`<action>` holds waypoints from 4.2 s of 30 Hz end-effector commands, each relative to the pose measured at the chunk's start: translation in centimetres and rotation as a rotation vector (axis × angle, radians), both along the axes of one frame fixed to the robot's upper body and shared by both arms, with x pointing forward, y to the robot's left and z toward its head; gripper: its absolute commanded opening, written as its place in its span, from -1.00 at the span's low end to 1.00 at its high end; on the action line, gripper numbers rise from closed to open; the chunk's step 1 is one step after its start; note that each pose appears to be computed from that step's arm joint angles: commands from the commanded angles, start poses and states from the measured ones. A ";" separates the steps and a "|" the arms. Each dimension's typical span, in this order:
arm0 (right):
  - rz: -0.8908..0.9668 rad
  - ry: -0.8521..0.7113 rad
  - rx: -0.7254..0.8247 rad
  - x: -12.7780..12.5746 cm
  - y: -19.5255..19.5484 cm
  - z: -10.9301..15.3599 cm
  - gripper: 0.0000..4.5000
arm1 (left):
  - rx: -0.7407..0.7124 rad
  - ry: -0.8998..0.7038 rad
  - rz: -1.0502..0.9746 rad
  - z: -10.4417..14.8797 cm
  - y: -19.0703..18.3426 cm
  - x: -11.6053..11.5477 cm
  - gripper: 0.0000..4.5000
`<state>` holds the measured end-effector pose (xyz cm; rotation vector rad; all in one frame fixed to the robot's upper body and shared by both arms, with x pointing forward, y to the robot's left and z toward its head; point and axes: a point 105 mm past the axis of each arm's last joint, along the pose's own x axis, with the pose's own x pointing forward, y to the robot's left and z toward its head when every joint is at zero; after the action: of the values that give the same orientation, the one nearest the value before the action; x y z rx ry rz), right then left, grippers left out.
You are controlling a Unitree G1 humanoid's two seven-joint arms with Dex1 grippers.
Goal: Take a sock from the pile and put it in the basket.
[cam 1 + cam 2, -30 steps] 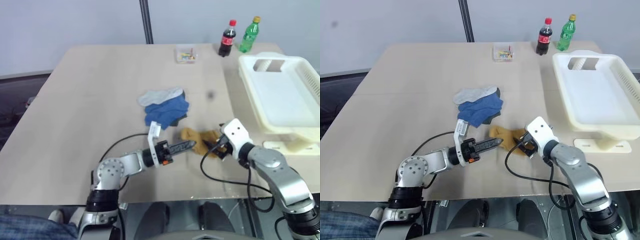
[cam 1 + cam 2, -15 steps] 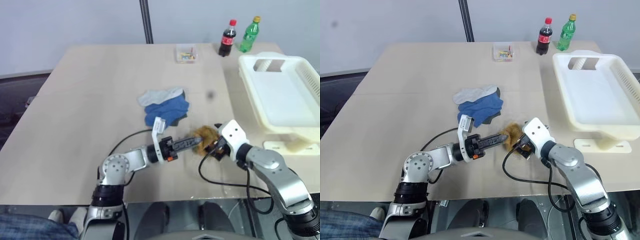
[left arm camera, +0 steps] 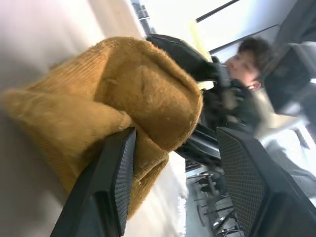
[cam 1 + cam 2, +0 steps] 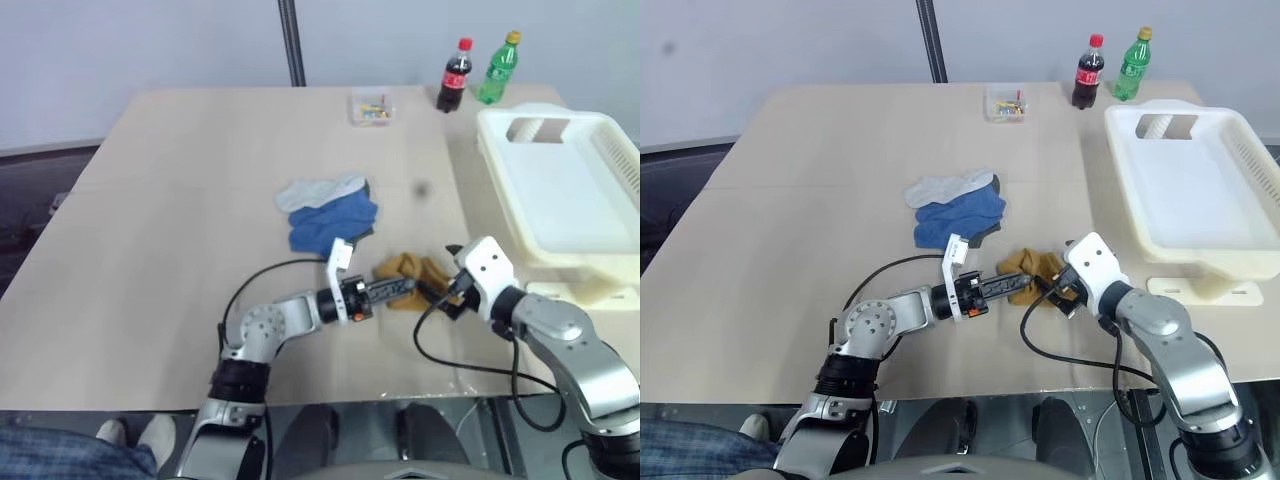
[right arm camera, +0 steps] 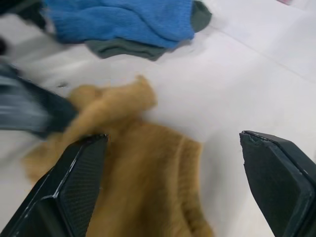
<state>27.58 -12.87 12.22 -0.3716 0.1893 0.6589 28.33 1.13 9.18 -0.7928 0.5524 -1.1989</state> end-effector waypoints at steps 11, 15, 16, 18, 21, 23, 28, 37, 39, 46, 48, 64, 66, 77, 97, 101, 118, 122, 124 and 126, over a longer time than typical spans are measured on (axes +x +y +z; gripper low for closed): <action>-0.008 0.027 0.212 0.0 -1.5 3.7 1.00 | -0.006 -0.031 -0.060 0.0 -1.2 -0.3 0.22; 0.017 0.087 0.218 0.1 -0.2 1.9 1.00 | -0.034 -0.047 -0.085 0.5 -1.1 -0.8 0.22; 0.024 0.099 0.210 0.2 -0.1 1.6 1.00 | -0.039 -0.051 -0.085 0.5 -1.0 -0.8 0.22; 0.040 0.115 0.198 0.1 0.1 1.2 1.00 | -0.047 -0.056 -0.078 0.7 -0.7 -0.8 0.22; 0.072 0.145 0.178 -0.3 0.4 0.5 1.00 | -0.059 -0.057 -0.064 0.8 -0.2 -0.7 0.22; 0.095 0.166 0.170 -0.6 0.6 0.1 1.00 | -0.066 -0.055 -0.056 0.8 0.0 -0.6 0.22; 0.099 0.183 0.139 -0.6 0.5 -0.8 1.00 | -0.138 -0.056 -0.047 1.8 0.1 -0.6 0.22; 0.042 0.192 0.145 0.4 0.8 -1.6 1.00 | -0.142 -0.054 -0.077 1.8 0.4 -1.2 0.22; 0.013 0.203 0.101 0.6 0.3 -2.3 1.00 | -0.146 -0.061 -0.073 2.1 0.8 -1.3 0.22; -0.029 0.280 0.059 -0.1 -0.3 -3.4 1.00 | -0.146 -0.177 -0.078 4.1 4.9 -3.4 0.22; -0.025 0.308 0.067 -0.5 0.0 -3.9 1.00 | -0.062 -0.233 -0.053 3.9 5.7 -3.7 0.22; -0.015 0.315 0.090 0.1 0.8 -4.3 -0.99 | 0.123 -0.589 0.082 4.6 7.5 -4.4 0.24; -0.011 0.314 0.089 0.1 0.8 -4.3 -0.99 | 0.118 -0.616 0.101 5.0 7.8 -4.2 0.24; 0.085 0.256 0.131 -0.8 0.0 -1.0 -0.99 | 0.193 -0.891 0.117 6.7 7.6 -3.8 0.24; -0.277 0.003 0.357 4.8 -14.6 13.2 -0.99 | 0.075 -0.961 0.157 8.6 5.9 -3.5 0.24; -0.435 0.005 0.340 6.6 -19.0 11.4 -0.99 | 0.049 -0.969 0.203 9.0 5.9 -3.3 0.24; -0.462 0.100 0.010 5.5 -23.6 8.5 0.61 | 0.002 -1.024 0.264 9.5 5.8 -3.0 0.24; -0.433 0.045 -0.138 4.5 -24.1 10.4 0.61 | -0.013 -1.027 0.264 9.8 5.6 -3.0 0.24; -0.419 0.014 -0.173 4.2 -23.8 11.5 0.61 | -0.006 -1.029 0.255 9.7 5.6 -3.1 0.24; -0.368 -0.070 -0.193 4.1 -22.6 13.6 0.61 | 0.001 -1.025 0.257 9.6 5.8 -3.1 0.24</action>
<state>31.88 -36.62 22.01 -0.4498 0.3791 0.2436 25.68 6.97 18.18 -0.1758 -0.3527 -1.1720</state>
